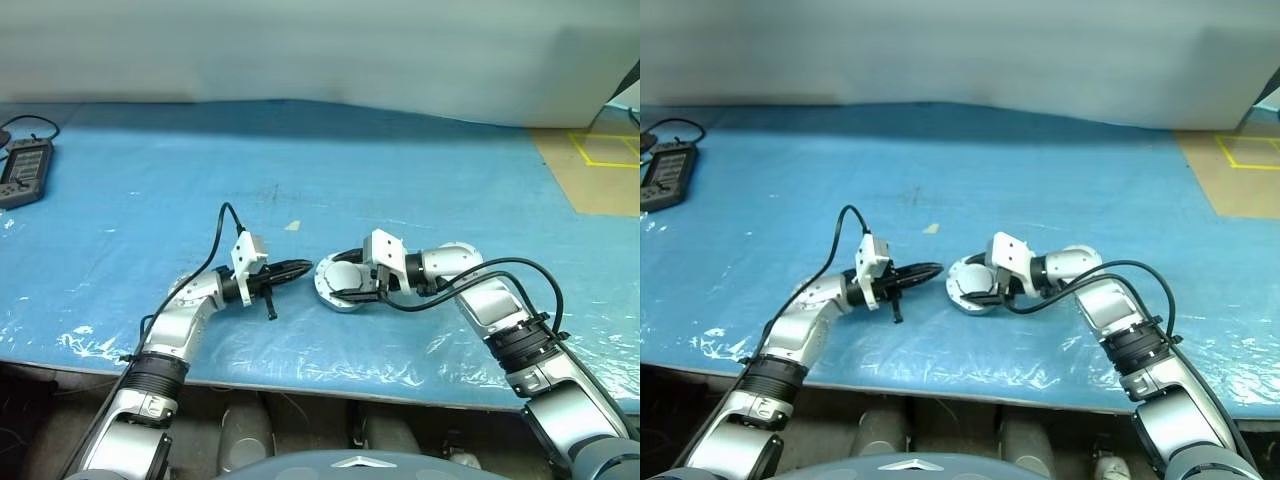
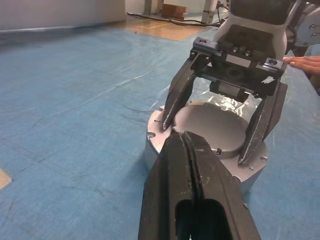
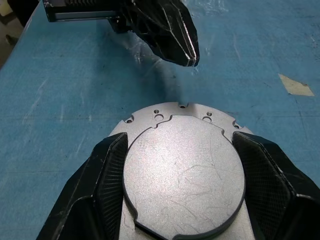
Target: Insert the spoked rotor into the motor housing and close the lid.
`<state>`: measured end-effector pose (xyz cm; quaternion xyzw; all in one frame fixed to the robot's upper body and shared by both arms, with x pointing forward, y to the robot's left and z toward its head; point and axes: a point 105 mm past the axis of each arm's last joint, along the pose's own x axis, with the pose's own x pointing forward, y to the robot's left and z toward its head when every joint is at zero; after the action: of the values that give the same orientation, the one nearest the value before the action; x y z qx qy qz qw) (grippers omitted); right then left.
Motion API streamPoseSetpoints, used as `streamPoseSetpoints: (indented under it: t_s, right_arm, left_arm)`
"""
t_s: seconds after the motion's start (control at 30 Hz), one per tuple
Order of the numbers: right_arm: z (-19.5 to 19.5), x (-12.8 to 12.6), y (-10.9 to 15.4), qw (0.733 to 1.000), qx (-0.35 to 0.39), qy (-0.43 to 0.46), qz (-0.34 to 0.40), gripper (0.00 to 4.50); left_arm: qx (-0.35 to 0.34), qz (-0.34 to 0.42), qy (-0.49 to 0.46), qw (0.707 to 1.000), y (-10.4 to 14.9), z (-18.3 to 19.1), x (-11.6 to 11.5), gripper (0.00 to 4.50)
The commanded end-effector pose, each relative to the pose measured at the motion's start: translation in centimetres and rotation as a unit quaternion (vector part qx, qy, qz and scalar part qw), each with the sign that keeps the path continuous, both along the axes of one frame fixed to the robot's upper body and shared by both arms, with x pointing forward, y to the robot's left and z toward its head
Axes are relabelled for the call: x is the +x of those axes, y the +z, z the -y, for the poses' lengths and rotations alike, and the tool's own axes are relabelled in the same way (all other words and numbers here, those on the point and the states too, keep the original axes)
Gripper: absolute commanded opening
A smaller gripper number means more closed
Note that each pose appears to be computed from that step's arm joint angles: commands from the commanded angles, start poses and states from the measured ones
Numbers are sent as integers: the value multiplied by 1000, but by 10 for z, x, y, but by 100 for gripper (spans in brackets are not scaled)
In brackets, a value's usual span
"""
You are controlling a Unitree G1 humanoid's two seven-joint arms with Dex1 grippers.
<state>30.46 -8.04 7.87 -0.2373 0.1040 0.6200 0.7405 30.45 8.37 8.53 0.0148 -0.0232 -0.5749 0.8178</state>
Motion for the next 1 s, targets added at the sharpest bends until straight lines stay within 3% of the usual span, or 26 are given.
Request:
streamPoseSetpoints:
  t_s: [0.03, 0.3, 1.0]
  right_arm:
    - [33, -4, -46, 993, -92, -55, -56, 298]
    - [33, -4, -48, 993, -90, -56, -57, 298]
    - [34, -5, -49, 992, -94, -55, -56, 298]
  left_arm:
    - [0, 18, -12, 1000, 3, 3, 0, 1]
    - [39, -3, -30, 999, -26, 3, -8, 1]
    - [2, -1, -22, 1000, -12, -1, 1, 1]
